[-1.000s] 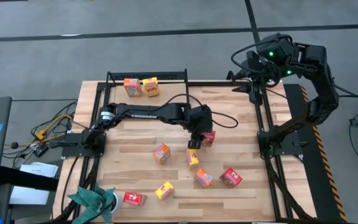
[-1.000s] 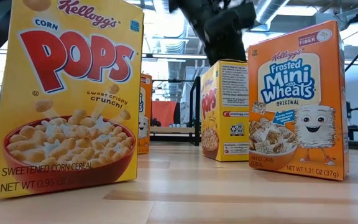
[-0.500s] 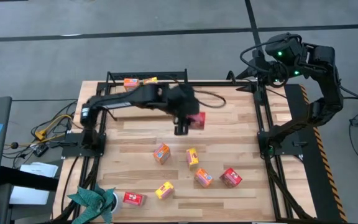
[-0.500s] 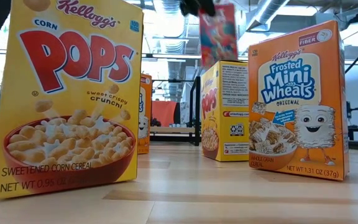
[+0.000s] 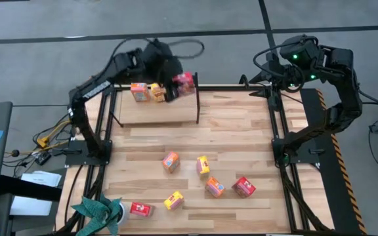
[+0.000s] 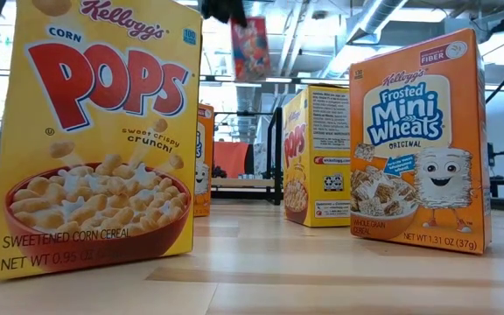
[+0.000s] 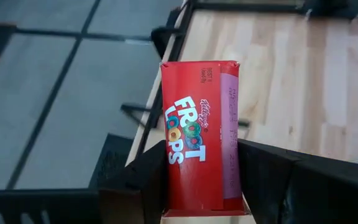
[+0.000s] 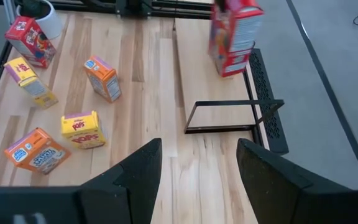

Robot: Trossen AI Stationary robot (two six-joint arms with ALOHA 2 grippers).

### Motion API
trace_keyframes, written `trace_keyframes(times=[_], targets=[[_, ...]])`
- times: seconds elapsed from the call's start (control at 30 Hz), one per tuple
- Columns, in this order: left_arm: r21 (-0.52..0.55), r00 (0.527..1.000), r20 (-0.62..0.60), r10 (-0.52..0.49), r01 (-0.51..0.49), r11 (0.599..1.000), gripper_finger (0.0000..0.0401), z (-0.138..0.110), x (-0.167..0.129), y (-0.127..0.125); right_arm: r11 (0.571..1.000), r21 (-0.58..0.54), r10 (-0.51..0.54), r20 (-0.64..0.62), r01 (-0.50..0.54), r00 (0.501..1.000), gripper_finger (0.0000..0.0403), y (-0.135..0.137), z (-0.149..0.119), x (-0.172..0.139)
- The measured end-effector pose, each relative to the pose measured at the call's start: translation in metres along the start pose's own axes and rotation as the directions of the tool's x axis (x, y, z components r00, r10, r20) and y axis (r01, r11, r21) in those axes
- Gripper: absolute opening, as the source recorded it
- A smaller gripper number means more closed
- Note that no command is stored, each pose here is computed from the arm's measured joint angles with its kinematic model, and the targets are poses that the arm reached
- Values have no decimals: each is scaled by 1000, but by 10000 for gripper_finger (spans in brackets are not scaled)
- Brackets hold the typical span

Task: Stack cereal on shelf
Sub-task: Put the top red cereal box on the shelf

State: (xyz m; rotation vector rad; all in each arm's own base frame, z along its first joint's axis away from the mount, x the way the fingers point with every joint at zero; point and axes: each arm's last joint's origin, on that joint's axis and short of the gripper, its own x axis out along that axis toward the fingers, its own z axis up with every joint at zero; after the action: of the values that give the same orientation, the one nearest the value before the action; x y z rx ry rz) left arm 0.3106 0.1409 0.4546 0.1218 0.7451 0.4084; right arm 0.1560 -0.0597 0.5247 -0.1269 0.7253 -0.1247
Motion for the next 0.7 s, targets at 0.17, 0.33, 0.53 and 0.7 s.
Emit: trace_keyframes(times=[0.17, 0.33, 0.53, 0.7], targets=[[3, 999, -36, -24, 24, 1000, 158, -14, 19, 40, 1000, -18, -3, -1, 3, 1000, 232, 0, 0, 0], [29, 995, -81, -50, 53, 998, 158, -23, 53, 59, 1000, -19, -5, -1, 5, 1000, 232, 0, 0, 0], [69, 982, -165, -96, 109, 992, 157, -37, 100, 66, 1000, -13, -5, -1, 5, 1000, 232, 0, 0, 0], [69, 979, -171, -115, 128, 989, 157, -44, 122, 76, 1000, -12, -6, -1, 6, 1000, 232, 0, 0, 0]])
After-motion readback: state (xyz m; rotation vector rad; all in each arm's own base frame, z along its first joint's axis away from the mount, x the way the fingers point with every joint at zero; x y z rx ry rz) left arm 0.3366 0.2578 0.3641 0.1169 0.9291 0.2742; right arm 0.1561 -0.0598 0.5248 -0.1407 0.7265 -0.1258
